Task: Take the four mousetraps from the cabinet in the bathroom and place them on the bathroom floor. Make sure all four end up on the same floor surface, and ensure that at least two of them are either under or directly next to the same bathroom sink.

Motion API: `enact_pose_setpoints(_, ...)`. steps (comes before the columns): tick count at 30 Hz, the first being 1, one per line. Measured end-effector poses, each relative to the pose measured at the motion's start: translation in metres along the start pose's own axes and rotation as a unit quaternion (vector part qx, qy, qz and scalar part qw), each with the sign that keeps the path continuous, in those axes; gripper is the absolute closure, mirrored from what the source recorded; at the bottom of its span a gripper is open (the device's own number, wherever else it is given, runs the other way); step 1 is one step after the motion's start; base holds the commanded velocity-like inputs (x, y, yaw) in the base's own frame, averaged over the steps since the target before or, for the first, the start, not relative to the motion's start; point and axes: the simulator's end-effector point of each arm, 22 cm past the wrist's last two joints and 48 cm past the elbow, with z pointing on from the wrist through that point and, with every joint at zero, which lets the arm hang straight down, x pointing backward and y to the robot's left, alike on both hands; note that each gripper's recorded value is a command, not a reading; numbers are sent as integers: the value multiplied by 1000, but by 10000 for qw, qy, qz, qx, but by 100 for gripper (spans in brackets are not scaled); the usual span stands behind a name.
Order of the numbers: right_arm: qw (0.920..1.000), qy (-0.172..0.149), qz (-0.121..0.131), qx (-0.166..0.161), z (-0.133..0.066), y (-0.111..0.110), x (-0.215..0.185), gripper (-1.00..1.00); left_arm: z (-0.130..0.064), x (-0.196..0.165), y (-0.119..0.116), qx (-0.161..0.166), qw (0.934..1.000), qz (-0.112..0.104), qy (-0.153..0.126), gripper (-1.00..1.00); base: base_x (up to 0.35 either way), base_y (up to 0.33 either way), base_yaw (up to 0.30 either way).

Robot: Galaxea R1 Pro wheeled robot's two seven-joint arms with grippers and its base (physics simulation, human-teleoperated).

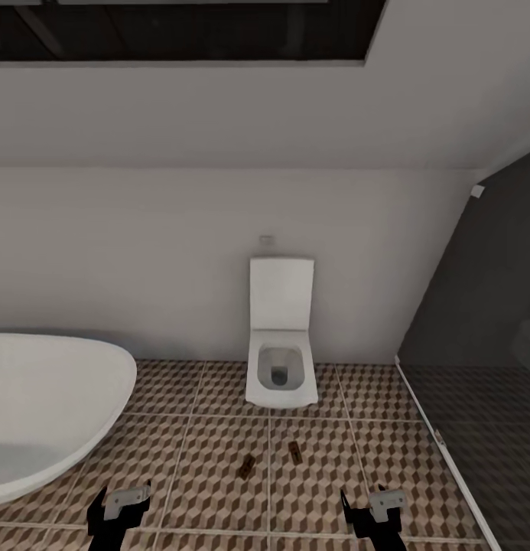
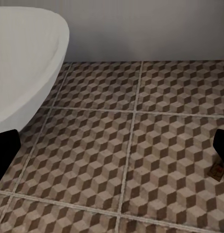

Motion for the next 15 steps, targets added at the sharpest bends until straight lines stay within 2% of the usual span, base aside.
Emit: enact_pose_setpoints(15, 9999, -121, -4, 14, 0, -1, -12, -100, 0, -12, 1, -9, 9999, -28, -117, -100, 0, 0, 0)
